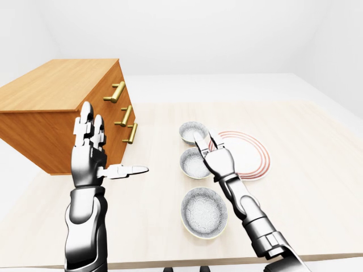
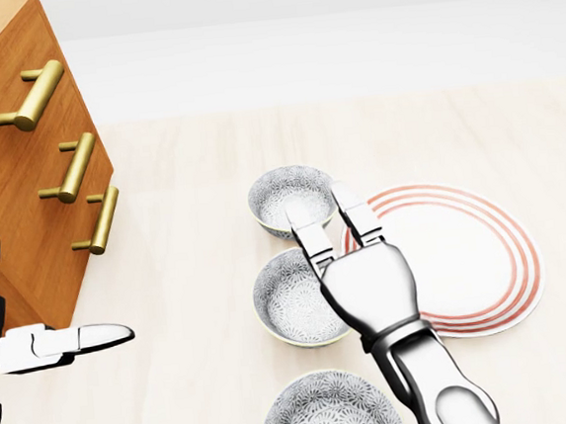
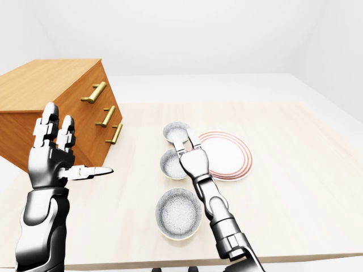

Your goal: Put the bowl in the middle on the plate.

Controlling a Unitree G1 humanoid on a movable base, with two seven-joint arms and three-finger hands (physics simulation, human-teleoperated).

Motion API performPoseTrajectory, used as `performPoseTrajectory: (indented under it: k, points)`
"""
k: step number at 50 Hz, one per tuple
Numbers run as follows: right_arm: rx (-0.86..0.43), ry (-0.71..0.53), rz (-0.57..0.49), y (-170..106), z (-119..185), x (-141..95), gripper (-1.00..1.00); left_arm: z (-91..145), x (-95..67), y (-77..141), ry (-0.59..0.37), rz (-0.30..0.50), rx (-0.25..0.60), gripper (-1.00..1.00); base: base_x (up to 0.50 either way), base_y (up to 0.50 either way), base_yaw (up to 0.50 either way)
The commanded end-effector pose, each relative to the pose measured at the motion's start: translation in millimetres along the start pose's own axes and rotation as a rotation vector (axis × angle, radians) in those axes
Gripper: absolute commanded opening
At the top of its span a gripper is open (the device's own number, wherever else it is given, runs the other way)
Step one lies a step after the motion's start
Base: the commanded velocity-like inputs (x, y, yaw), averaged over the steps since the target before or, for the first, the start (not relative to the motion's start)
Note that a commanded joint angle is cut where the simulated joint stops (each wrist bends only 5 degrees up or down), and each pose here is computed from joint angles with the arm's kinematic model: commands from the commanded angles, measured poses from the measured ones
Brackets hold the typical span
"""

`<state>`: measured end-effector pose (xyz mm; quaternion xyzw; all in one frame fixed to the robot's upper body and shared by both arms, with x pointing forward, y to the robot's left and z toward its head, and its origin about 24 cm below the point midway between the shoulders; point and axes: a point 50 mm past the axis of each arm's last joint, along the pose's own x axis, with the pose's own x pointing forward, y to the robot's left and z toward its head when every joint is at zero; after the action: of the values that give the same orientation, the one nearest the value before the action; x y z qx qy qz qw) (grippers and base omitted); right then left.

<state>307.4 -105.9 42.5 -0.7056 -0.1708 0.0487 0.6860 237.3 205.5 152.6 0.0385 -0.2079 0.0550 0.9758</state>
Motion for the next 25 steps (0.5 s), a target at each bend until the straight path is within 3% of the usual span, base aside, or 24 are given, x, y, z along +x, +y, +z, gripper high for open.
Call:
performPoseTrajectory:
  k: [1,25]
  points:
    - [-0.003,-0.008,0.004,3,3,-2,1.0,1,0.5,1,-0.004,0.001,0.0,1.0,0.0,0.0,0.0]
    - [-0.032,-0.052,-0.009,13,14,-1,1.0,-2,-0.9,0,0.009,-0.001,-0.001,1.0,0.0,0.0,0.0]
